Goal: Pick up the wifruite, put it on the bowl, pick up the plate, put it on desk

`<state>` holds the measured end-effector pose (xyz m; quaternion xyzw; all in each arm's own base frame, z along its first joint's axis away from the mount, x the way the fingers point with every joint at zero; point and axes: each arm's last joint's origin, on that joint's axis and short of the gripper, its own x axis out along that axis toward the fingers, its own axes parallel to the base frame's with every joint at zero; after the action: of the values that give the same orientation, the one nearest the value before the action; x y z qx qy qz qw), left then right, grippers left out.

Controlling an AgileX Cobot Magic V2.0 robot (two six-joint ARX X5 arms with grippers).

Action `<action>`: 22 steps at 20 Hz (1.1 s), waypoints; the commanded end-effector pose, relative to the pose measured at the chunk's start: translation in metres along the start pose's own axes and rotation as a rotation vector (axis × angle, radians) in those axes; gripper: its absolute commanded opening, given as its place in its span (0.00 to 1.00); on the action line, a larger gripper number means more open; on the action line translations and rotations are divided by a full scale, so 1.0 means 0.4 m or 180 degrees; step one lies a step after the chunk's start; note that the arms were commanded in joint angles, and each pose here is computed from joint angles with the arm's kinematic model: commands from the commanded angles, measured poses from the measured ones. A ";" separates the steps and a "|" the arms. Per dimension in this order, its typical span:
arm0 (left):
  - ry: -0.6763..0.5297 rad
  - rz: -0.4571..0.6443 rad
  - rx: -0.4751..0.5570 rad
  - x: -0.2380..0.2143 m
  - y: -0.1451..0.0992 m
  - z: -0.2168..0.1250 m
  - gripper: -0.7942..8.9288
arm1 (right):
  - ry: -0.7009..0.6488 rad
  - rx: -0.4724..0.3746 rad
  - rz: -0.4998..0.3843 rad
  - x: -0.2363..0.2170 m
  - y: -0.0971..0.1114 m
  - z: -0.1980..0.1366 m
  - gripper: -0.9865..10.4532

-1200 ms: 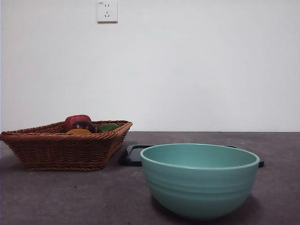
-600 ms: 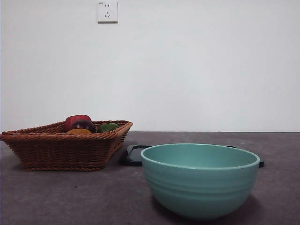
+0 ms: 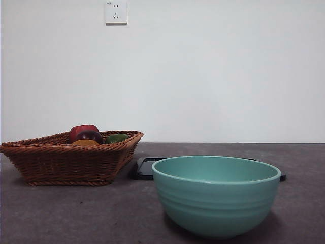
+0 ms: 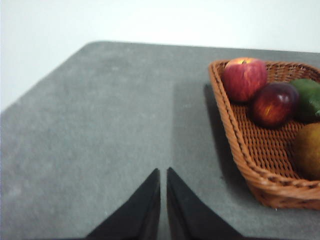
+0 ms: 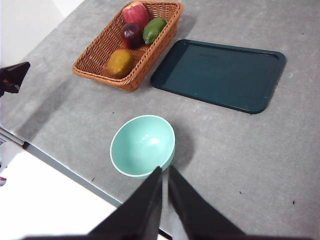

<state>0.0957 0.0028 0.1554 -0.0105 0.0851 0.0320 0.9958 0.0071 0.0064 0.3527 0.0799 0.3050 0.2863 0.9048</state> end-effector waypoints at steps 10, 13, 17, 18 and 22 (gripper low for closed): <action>-0.0059 -0.0011 0.0120 0.002 -0.001 -0.009 0.10 | -0.0065 0.0008 0.0048 -0.009 0.003 0.007 0.10; -0.0059 -0.0011 0.0120 0.002 -0.001 -0.009 0.10 | -0.0065 0.0008 0.0048 -0.009 0.003 0.007 0.10; -0.0059 -0.0011 0.0120 0.002 -0.001 -0.009 0.10 | -0.0119 0.0137 -0.0165 -0.001 0.000 0.005 0.10; -0.0061 -0.0011 0.0120 0.002 -0.001 -0.009 0.10 | -0.0148 0.0251 -0.0353 0.007 -0.004 0.001 0.10; -0.0061 -0.0011 0.0120 0.002 -0.001 -0.009 0.10 | -0.0724 0.0287 -0.1556 0.062 -0.052 -0.027 0.10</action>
<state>0.0948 0.0027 0.1573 0.0047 0.0734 0.0304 0.9968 0.0251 0.0037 0.3253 0.0946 0.2382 0.0453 0.9655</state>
